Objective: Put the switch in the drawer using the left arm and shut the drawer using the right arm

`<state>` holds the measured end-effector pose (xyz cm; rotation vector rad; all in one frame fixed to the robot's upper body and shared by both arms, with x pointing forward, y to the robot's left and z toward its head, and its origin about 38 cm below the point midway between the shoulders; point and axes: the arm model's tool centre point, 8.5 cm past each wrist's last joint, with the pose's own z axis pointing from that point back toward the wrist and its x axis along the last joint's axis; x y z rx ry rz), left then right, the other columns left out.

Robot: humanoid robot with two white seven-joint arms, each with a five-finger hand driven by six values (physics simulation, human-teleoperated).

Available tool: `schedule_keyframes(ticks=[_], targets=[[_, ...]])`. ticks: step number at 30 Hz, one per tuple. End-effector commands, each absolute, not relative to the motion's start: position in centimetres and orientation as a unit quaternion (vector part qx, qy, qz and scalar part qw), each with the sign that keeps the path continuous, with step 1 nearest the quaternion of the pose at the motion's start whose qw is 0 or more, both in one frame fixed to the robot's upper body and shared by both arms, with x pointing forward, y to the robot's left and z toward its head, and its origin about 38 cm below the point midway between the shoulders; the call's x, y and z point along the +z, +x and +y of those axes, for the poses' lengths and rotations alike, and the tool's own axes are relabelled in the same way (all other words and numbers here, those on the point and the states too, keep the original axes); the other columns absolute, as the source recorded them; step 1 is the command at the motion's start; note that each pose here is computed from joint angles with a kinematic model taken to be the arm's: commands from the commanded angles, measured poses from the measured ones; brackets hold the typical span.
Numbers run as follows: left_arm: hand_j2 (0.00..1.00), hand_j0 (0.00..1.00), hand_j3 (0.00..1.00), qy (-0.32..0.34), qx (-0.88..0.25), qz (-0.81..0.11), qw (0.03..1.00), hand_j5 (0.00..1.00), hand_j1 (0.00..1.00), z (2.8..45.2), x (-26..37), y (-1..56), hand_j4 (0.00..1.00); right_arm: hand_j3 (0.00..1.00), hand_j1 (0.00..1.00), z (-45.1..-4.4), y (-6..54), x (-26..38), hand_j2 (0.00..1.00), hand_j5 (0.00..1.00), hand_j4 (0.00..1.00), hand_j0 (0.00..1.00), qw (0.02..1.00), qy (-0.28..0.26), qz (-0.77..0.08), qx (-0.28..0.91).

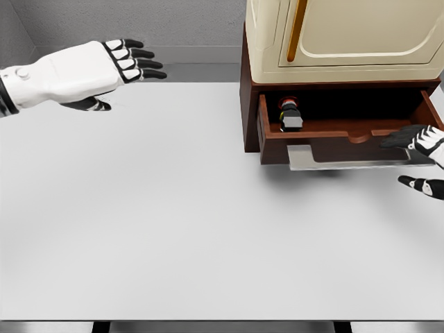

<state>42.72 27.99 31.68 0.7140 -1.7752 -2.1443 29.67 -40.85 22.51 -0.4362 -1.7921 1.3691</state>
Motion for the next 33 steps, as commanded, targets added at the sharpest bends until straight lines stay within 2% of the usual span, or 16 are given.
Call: schedule_keyframes(ticks=[1,7,14,22,23,33], targets=[[1.00,1.00,1.00,0.254,-0.739,-0.607,0.144,1.00,1.00,29.3,32.0,42.6,1.00,0.76,0.76,-40.7,29.6,22.4,0.76,0.76,0.76,0.76,0.406,-0.171,-0.704,0.558],[1.00,1.00,1.00,0.256,-0.745,-0.593,0.167,1.00,1.00,31.2,30.8,42.0,1.00,0.76,0.76,-40.8,29.6,22.4,0.76,0.76,0.76,0.76,0.407,-0.172,-0.704,0.556],[1.00,1.00,1.00,0.265,-0.735,-0.598,0.175,1.00,1.00,32.0,31.1,41.9,1.00,0.77,0.77,-42.0,30.4,26.0,0.77,0.77,0.77,0.77,0.387,-0.197,-0.741,0.512],[1.00,1.00,1.00,0.269,-0.733,-0.592,0.199,1.00,1.00,33.7,30.2,41.5,1.00,0.71,0.71,-41.8,29.6,24.2,0.71,0.71,0.71,0.71,0.409,-0.177,-0.728,0.521],[1.00,1.00,1.00,0.272,-0.730,-0.594,0.199,1.00,1.00,33.8,30.4,41.5,1.00,0.68,0.68,-41.8,29.5,23.9,0.68,0.68,0.68,0.68,0.413,-0.174,-0.726,0.521],[1.00,1.00,1.00,0.263,-0.732,-0.591,0.213,1.00,1.00,34.2,29.1,41.4,1.00,0.66,0.66,-41.7,28.8,22.5,0.66,0.66,0.66,0.66,0.430,-0.159,-0.712,0.532]])
